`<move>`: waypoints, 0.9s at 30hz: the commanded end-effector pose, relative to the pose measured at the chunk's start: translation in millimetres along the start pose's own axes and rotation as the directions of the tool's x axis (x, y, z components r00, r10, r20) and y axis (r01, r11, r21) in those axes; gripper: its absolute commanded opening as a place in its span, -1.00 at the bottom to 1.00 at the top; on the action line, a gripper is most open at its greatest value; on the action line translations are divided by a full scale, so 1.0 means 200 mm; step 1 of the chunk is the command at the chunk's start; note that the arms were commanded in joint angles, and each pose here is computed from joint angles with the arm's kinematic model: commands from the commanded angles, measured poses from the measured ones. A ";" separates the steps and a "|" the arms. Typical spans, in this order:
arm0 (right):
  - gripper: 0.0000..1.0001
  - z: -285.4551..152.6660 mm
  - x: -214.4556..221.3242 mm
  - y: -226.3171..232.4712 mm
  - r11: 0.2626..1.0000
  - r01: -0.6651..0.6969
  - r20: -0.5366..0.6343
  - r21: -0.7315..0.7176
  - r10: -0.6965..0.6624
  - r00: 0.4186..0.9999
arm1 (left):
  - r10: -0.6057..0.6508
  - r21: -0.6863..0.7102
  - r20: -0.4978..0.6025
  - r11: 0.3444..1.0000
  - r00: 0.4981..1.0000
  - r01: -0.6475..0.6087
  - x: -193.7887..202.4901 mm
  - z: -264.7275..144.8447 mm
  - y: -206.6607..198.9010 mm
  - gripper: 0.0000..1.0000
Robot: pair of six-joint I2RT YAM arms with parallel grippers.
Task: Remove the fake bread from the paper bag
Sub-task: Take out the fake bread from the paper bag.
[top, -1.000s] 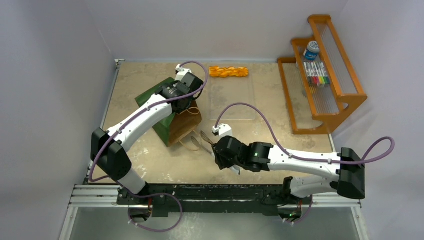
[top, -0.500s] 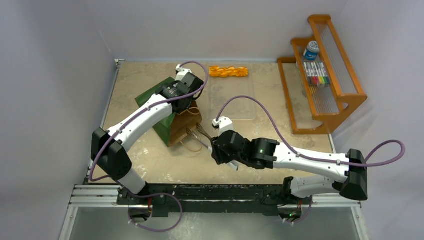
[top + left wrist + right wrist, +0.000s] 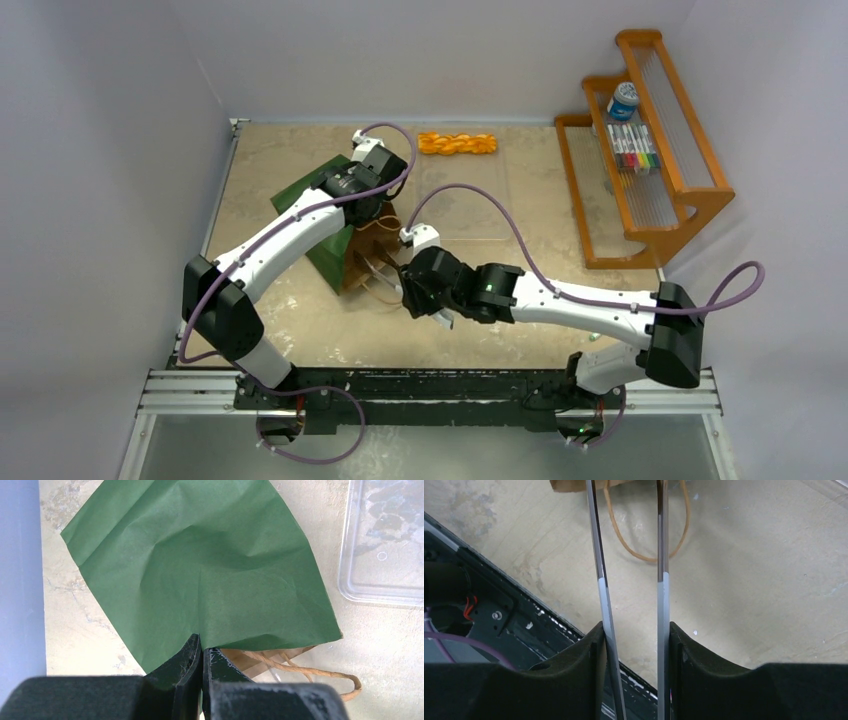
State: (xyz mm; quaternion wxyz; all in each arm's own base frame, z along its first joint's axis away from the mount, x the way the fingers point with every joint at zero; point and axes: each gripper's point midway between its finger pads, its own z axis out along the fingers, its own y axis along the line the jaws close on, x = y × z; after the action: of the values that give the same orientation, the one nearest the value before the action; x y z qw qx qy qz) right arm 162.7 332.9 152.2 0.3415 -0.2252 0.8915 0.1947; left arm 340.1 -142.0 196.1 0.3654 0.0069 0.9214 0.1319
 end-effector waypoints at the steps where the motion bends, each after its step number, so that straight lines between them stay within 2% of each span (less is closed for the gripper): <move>1: -0.10 -0.02 -0.25 0.04 0.991 -0.092 0.105 -0.101 0.103 0.989 | -0.080 0.051 0.049 0.996 0.996 0.077 -0.09 -0.09 0.01 -1.00; 7: -0.12 0.07 -0.28 -0.04 0.954 -0.219 0.053 -0.202 0.234 0.971 | -0.092 0.061 0.055 0.994 0.994 0.088 -0.10 -0.10 0.00 -1.00; 16: -0.13 0.13 -0.19 0.07 0.884 -0.327 -0.094 -0.335 0.314 0.945 | -0.129 0.077 0.072 0.989 0.989 0.124 -0.14 -0.10 -0.02 -1.00; 21: -0.14 0.14 -0.19 0.08 0.858 -0.378 -0.121 -0.348 0.359 0.926 | -0.158 0.102 0.067 0.983 0.985 0.151 -0.15 -0.08 -0.07 -1.00; 27: -0.14 0.18 -0.22 0.01 0.799 -0.480 -0.166 -0.363 0.451 0.877 | -0.212 0.120 0.068 0.972 0.975 0.203 -0.15 -0.09 -0.08 -1.00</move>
State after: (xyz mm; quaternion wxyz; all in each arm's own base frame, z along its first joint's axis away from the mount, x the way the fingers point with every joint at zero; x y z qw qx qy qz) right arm 196.6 356.3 138.4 0.2030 -0.0984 0.8959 0.3827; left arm 341.3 -153.6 197.1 0.3711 -0.0189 0.9236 0.0941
